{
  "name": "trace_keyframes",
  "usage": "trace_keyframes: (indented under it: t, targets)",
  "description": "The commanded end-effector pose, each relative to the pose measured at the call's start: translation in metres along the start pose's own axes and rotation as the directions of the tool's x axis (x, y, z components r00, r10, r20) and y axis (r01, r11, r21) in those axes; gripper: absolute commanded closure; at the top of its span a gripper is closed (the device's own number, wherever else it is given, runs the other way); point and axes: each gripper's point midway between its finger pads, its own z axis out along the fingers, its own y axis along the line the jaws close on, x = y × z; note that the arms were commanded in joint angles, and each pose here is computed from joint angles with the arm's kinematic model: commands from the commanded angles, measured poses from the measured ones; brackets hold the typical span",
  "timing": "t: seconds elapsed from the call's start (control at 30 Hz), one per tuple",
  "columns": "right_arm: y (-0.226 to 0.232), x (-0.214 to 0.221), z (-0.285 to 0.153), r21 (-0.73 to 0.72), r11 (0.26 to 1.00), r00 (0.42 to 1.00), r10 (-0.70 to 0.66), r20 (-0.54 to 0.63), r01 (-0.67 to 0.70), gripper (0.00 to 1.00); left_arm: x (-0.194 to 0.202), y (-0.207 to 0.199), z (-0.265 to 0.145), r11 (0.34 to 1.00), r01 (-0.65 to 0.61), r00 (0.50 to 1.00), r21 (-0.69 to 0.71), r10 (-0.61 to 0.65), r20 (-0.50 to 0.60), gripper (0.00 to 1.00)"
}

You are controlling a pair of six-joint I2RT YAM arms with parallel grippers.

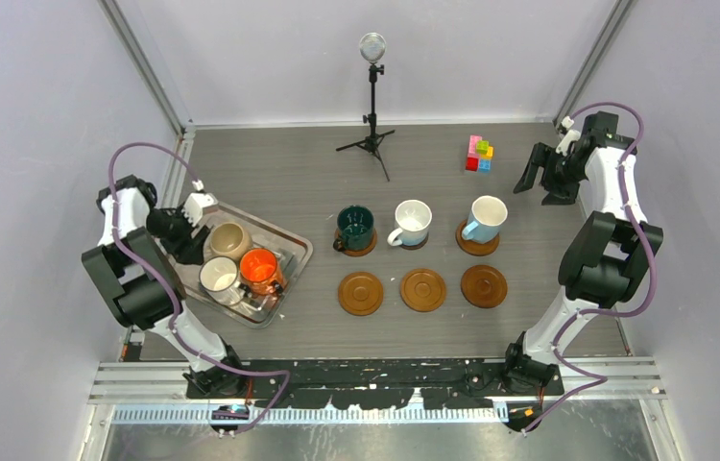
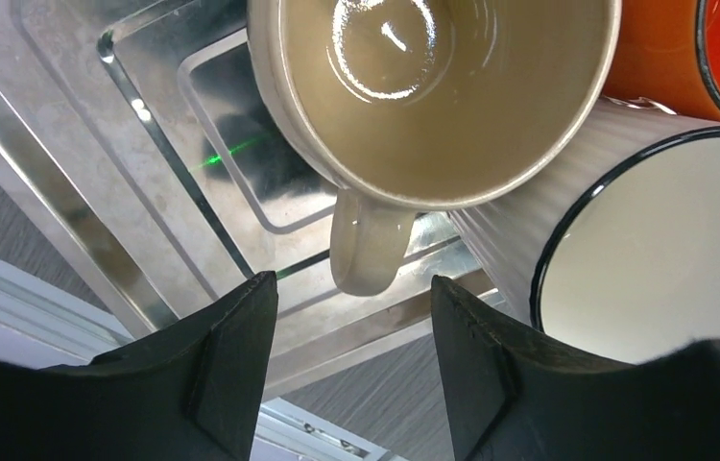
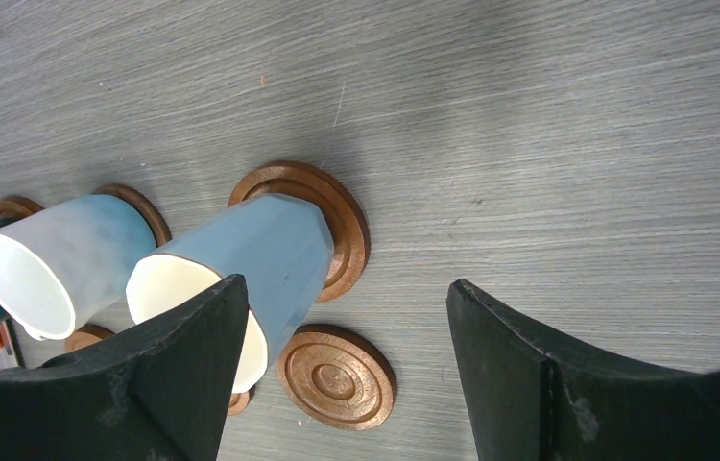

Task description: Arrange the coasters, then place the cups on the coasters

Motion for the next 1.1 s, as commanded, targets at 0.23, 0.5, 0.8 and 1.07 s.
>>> trace_keyframes:
  t: [0.23,0.5,0.8,1.07]
  targets:
    - [0.006,-0.013,-0.017,0.01,0.999,0.998,-0.032,0.053,0.032,0.2,-0.011,0.011,0.029,0.996,-0.081,0.994,-0.046,0.085,0.074,0.44]
    - [0.005,-0.009,-0.019,0.018,0.999,0.998,-0.041,0.047,0.04,0.2,-0.023,0.008,0.043,0.997,-0.067,0.988,-0.029,0.07,0.135,0.49]
    - [0.003,-0.009,-0.021,0.03,0.998,0.998,-0.051,0.046,0.05,0.2,-0.027,0.006,0.056,0.999,-0.031,0.99,-0.008,0.032,0.139,0.65]
    - [0.003,-0.012,-0.021,0.031,0.998,0.997,-0.051,0.049,0.049,0.2,-0.048,0.019,0.03,0.997,0.027,0.979,-0.074,-0.011,0.203,1.0]
